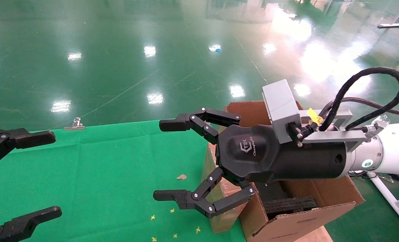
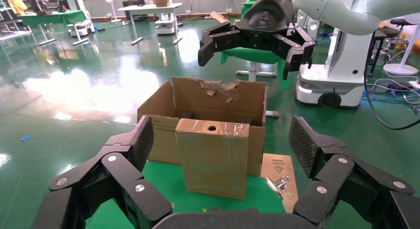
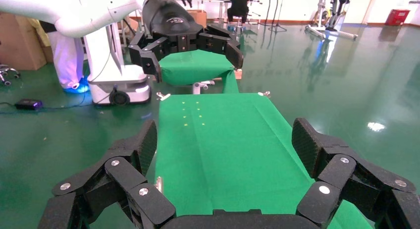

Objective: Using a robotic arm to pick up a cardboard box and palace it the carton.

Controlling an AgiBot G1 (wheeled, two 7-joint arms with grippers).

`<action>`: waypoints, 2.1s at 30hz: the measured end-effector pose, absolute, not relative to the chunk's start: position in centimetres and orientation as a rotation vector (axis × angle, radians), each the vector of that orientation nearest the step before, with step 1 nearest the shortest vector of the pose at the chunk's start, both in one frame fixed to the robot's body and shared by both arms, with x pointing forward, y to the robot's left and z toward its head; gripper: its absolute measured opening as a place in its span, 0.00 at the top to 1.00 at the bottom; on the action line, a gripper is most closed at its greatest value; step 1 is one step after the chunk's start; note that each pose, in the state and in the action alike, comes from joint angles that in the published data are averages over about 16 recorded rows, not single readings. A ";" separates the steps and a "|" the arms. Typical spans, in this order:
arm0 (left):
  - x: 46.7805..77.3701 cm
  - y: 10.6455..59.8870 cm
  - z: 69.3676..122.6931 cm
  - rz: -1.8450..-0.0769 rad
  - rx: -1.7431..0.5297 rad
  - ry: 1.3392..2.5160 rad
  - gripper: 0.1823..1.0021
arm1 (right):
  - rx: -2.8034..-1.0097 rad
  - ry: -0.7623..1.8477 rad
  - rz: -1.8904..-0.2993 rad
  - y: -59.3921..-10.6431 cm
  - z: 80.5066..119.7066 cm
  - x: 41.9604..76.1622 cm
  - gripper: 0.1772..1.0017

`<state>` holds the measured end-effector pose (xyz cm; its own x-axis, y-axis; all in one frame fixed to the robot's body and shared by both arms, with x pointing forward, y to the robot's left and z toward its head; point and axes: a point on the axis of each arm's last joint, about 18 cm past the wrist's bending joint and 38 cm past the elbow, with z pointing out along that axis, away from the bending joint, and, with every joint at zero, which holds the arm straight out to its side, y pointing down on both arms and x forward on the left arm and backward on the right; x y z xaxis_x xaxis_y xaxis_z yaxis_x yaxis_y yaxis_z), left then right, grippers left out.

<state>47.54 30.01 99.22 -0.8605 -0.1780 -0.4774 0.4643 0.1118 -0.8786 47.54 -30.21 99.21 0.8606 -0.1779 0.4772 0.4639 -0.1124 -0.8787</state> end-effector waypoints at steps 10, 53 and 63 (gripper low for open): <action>47.5 30.0 99.2 -1.799 0.278 1.925 0.00 | -1.596 -0.230 -0.552 -30.2 99.2 47.5 0.00; 47.5 30.0 99.2 -1.799 0.278 1.925 0.00 | -2.657 -0.159 -0.748 -22.4 101.2 55.1 0.00; 47.5 30.0 99.2 -1.799 0.278 1.925 0.00 | -2.811 -0.031 -0.869 -24.8 104.3 54.3 0.00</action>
